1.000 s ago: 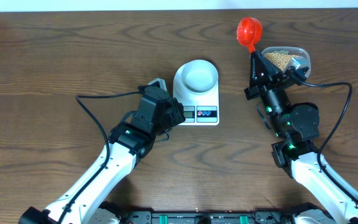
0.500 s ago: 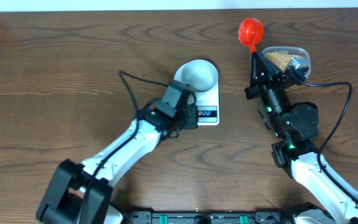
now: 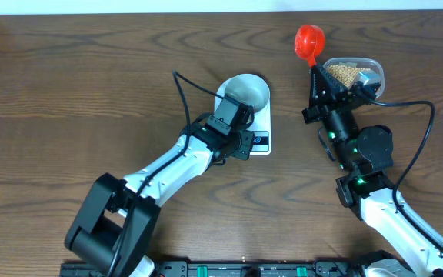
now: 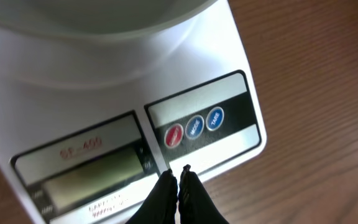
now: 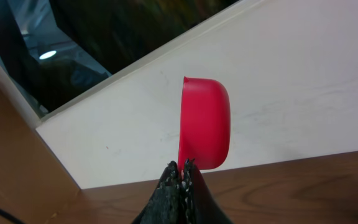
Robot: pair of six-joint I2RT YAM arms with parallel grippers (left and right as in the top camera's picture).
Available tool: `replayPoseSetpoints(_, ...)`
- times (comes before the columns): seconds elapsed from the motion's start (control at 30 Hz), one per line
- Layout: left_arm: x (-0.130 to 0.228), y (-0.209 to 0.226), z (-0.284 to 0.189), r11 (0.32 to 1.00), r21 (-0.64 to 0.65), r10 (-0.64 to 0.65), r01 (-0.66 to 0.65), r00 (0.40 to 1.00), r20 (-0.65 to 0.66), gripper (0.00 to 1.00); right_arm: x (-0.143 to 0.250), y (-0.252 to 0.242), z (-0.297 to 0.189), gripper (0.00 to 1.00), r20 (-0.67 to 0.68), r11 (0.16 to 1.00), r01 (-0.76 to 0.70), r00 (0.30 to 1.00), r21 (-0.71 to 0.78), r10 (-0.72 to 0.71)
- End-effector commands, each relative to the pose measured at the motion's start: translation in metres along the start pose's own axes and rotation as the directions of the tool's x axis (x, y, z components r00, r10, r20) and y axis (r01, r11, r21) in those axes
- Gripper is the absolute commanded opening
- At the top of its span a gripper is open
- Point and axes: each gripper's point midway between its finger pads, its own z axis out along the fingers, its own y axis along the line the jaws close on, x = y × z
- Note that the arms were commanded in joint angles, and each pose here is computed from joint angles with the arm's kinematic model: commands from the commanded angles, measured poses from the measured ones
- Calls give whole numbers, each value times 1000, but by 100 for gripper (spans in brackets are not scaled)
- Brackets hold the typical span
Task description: Scoop item into bowl and weigh 50g on scale
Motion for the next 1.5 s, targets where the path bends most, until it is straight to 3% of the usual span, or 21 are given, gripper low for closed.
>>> replayPoseSetpoints(0.0,-10,0,8,995,-11,96,-95,995,22,7,-13,-1,4,1,35,999,34,999,12,-34)
replayPoseSetpoints(0.77,-14,-5,25,973,-18,229,-229,972,43,7,-10,-3,4,1,21,999,36,999,19,-36)
replayPoseSetpoints(1.47,-16,0,33,963,-50,266,-264,963,45,7,-5,-5,4,1,3,999,35,999,29,-35)
